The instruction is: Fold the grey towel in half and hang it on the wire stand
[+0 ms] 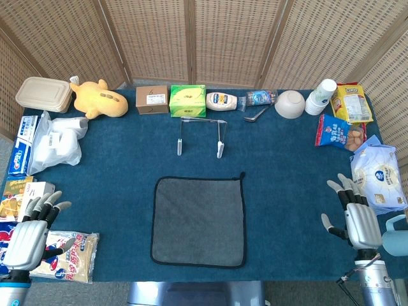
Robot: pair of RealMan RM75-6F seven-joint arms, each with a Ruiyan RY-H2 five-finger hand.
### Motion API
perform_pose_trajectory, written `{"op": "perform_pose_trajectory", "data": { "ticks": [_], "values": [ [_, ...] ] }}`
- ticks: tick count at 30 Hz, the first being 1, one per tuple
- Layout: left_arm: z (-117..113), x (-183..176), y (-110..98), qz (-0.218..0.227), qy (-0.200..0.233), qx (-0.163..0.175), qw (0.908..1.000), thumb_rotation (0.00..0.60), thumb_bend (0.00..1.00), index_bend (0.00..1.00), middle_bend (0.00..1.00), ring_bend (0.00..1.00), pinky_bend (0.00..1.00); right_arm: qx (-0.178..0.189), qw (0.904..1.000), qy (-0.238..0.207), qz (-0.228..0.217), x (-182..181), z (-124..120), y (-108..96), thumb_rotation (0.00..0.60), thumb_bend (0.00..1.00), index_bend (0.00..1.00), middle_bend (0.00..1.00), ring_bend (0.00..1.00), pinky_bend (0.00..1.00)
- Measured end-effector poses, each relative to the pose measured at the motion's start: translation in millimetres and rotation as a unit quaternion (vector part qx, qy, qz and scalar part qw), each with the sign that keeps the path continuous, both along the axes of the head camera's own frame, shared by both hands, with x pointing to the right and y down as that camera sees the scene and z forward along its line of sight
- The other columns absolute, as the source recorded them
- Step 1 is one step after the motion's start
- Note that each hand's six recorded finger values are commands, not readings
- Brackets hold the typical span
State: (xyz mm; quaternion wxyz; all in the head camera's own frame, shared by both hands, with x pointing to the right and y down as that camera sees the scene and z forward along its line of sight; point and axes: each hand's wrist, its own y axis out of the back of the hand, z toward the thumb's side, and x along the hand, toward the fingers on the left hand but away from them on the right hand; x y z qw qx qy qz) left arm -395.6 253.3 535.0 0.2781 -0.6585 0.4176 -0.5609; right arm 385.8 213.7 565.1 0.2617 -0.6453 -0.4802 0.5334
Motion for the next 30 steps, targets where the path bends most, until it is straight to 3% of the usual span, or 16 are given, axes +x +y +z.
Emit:
{"op": "perform_pose_trajectory", "data": {
  "ticks": [18,30],
  "values": [
    [0.3,3.2,-1.5,0.010,0.010,-0.006,0.9999,0.600,0.29,0.20,0.12,0.04,0.01,0.000,1.0000,-0.001,0.006,3.9,-2.1,6.4,0.600,0.35,0.14,0.05,0.00,0.00],
    [14.0,10.9,-11.2,0.029,0.038,-0.044,0.9979,0.600,0.27,0.19,0.11,0.03,0.01,-0.003,0.9999,0.010,0.001,-2.0,-3.0,2.1,0.600,0.35,0.14,0.05,0.00,0.00]
  ]
}}
